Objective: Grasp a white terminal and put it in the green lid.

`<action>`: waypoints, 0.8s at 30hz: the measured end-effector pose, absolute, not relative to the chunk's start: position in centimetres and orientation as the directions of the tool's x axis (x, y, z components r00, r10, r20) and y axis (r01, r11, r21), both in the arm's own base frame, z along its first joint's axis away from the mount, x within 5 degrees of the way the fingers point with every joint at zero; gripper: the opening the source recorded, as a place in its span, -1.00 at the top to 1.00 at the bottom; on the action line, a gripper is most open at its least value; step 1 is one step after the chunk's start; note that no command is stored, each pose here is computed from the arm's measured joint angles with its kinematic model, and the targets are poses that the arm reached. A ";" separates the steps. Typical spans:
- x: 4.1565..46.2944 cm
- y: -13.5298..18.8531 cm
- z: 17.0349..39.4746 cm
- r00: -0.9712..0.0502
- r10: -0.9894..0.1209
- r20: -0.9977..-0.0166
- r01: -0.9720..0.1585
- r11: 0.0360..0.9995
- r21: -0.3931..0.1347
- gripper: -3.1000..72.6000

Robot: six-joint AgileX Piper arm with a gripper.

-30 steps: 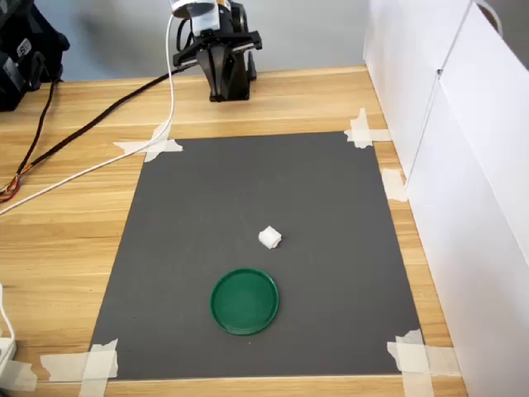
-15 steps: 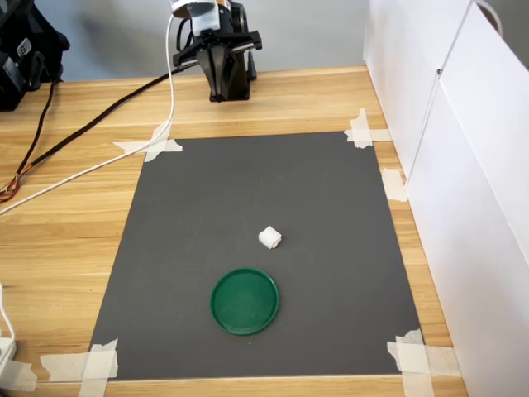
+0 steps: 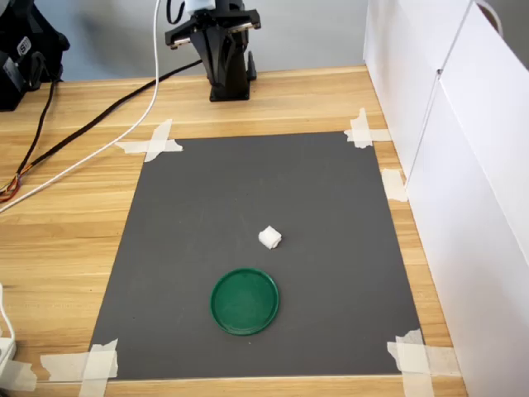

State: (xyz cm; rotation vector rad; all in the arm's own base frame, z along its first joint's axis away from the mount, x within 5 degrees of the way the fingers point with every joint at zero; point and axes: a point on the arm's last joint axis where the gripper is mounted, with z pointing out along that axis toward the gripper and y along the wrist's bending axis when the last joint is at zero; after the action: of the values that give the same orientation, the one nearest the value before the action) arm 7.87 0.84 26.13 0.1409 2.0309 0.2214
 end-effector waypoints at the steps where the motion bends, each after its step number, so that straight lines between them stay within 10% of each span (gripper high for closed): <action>1: 8.2 0.9 26.8 -0.453 0.196 -0.870 0.004 0.976 0.218 0.97; 10: 13.0 1.3 29.9 -0.511 0.164 -0.844 0.005 0.982 0.188 0.97; 24: 22.1 2.1 33.0 -0.572 -0.354 -0.740 -0.283 0.932 -0.227 0.97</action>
State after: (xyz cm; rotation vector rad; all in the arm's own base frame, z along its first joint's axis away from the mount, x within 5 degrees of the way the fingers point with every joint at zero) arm 22.12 2.12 32.95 -0.4489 2.2138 -0.1042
